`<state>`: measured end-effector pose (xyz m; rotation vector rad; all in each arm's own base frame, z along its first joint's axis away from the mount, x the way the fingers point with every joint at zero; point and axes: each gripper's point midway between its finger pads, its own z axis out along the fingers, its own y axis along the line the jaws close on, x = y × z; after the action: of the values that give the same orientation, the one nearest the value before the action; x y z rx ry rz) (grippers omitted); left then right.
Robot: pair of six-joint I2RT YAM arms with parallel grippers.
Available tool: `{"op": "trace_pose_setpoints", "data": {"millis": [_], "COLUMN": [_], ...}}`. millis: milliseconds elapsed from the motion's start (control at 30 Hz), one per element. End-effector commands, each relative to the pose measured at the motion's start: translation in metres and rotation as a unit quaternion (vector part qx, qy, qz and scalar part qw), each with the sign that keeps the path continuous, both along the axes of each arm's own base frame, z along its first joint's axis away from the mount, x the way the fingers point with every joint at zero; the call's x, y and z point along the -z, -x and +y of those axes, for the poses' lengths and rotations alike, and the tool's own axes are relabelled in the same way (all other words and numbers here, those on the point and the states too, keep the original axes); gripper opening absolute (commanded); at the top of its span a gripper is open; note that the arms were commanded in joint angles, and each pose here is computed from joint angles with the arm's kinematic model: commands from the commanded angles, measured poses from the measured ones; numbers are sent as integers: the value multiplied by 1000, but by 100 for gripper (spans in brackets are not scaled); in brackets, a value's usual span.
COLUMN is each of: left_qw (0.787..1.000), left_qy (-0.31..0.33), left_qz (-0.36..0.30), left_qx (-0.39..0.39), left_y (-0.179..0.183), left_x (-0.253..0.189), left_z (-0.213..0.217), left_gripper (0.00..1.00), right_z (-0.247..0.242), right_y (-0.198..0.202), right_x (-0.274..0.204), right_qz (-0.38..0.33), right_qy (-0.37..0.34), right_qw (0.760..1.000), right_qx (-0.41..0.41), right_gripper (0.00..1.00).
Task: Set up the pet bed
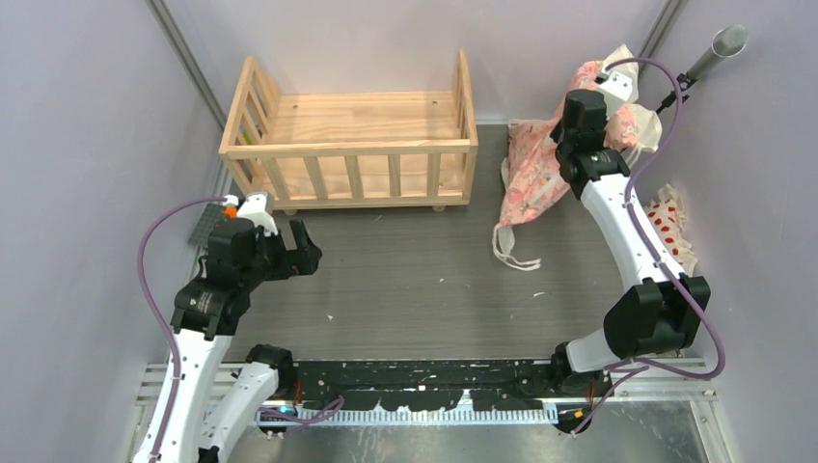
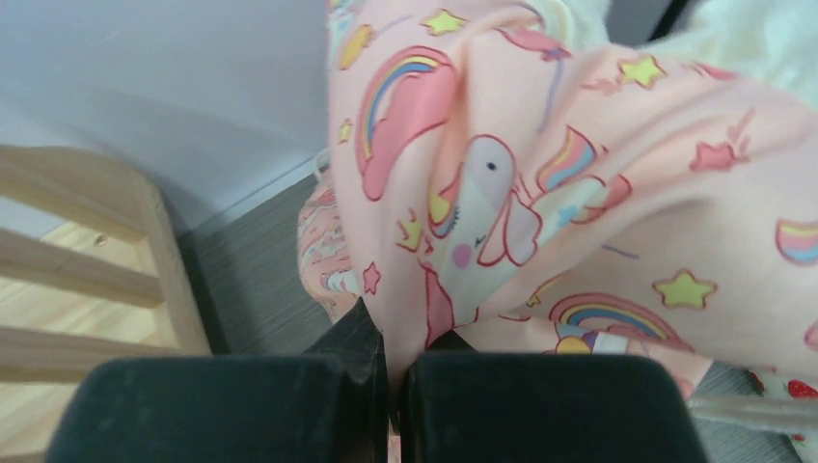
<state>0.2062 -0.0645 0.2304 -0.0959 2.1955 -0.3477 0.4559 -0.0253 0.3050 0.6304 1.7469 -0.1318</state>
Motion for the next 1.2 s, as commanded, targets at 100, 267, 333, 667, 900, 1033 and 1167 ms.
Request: {"op": "trace_pose_setpoints", "data": {"millis": [100, 267, 333, 667, 900, 1033, 1167], "left_qw": [1000, 1000, 1000, 999, 999, 999, 999], "left_qy": [2, 3, 2, 4, 5, 5, 4], "left_qz": [-24, -28, -29, -41, -46, -49, -54], "left_qx": [7, 7, 6, 6, 7, 7, 4], "left_y": [-5, -4, -4, -2, -1, 0, 1], "left_x": [-8, -9, -10, -15, -16, -18, -19], "left_z": [-2, -2, -2, -1, -1, 0, 1], "left_gripper": [100, 100, 100, 100, 100, 100, 100], "right_z": [35, 62, 73, 192, 334, 400, 451], "right_y": [9, 12, 15, 22, 50, 75, 110], "right_x": [-149, -199, -223, -283, -273, -272, -277], "right_qz": [-134, -163, -180, -234, -254, -285, -325], "right_qy": [24, 35, 40, 81, 187, 196, 188], "right_qw": [990, 981, 976, 923, 847, 804, 763], "right_qx": [-46, -96, -115, -295, -428, -484, -526], "right_gripper": [1, 1, 1, 1, 0, 1, 1]}}
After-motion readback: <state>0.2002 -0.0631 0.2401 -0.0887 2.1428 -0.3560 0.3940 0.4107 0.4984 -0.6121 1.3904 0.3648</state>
